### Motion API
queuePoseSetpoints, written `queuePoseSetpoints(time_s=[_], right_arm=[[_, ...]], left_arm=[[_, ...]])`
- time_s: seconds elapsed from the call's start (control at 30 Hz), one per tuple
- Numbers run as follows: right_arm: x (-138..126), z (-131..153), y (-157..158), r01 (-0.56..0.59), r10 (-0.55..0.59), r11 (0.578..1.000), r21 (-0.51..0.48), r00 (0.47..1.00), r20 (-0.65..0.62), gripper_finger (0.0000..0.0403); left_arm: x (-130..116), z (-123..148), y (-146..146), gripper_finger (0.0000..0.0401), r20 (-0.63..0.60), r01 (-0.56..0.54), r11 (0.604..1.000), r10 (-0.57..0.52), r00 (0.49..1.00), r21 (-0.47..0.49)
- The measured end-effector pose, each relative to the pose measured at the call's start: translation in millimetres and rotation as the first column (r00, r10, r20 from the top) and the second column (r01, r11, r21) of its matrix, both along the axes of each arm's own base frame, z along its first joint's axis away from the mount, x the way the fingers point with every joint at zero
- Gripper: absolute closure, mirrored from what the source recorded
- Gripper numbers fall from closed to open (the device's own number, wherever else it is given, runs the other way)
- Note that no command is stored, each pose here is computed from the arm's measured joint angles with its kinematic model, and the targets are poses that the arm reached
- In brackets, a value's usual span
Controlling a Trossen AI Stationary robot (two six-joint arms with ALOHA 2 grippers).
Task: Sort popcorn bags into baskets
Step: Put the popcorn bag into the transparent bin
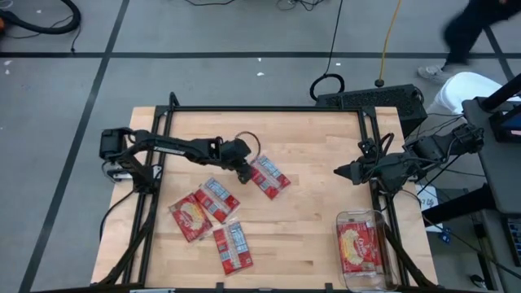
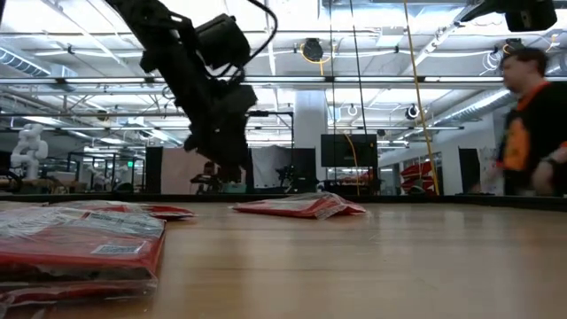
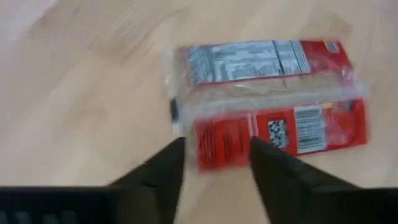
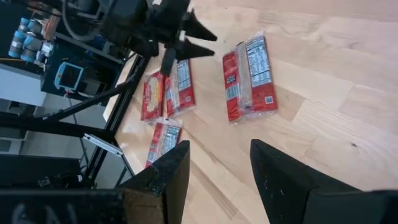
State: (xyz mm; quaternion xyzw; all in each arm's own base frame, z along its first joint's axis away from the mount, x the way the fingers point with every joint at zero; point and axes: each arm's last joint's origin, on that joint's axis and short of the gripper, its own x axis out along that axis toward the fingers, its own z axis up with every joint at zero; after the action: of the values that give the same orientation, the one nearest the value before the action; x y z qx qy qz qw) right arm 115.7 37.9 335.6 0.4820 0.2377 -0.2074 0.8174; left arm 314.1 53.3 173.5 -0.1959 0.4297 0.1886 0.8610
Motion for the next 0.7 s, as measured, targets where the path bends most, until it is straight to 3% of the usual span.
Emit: queuePoseSetpoints(time_s=[0.07,0.17,0.3,0.43,0.63,0.7], right_arm=[[-0.1,-0.1,0.0,0.0,0.0,1.0,0.0,1.0,-0.001,0.0243],[-0.2,-0.3,0.0,0.0,0.0,1.0,0.002,1.0,-0.004,0.0243],[0.7,-0.5,1.2,-0.019,0.019,1.0,0.02,1.0,-0.009,0.0243],[1.8,-0.7,1.7,-0.021,0.021,1.0,0.021,1.0,-0.01,0.0243],[2.1,-3.1,1.6,-0.016,0.016,1.0,0.005,0.999,-0.037,0.0243],[2.4,-4.8,0.6,-0.005,0.005,1.0,-0.002,0.998,-0.058,0.0243]], left_arm=[[3.6,-9.7,0.2,0.0158,-0.038,0.106,0.992,-0.103,0.994,0.067],[12.9,-26.4,1.9,0.0109,-0.055,0.177,0.977,-0.171,0.984,0.118],[19.9,-49.5,8.2,0.0108,-0.068,0.166,0.982,-0.161,0.985,0.089],[25.1,-67.1,15.8,0.0174,-0.035,0.147,0.989,-0.147,0.988,-0.017],[30.2,-65.5,16.7,0.0368,0.03,0.136,0.991,-0.135,0.99,-0.013],[31.8,-59.1,16.9,0.0387,0.077,0.12,0.993,-0.119,0.99,-0.005]])
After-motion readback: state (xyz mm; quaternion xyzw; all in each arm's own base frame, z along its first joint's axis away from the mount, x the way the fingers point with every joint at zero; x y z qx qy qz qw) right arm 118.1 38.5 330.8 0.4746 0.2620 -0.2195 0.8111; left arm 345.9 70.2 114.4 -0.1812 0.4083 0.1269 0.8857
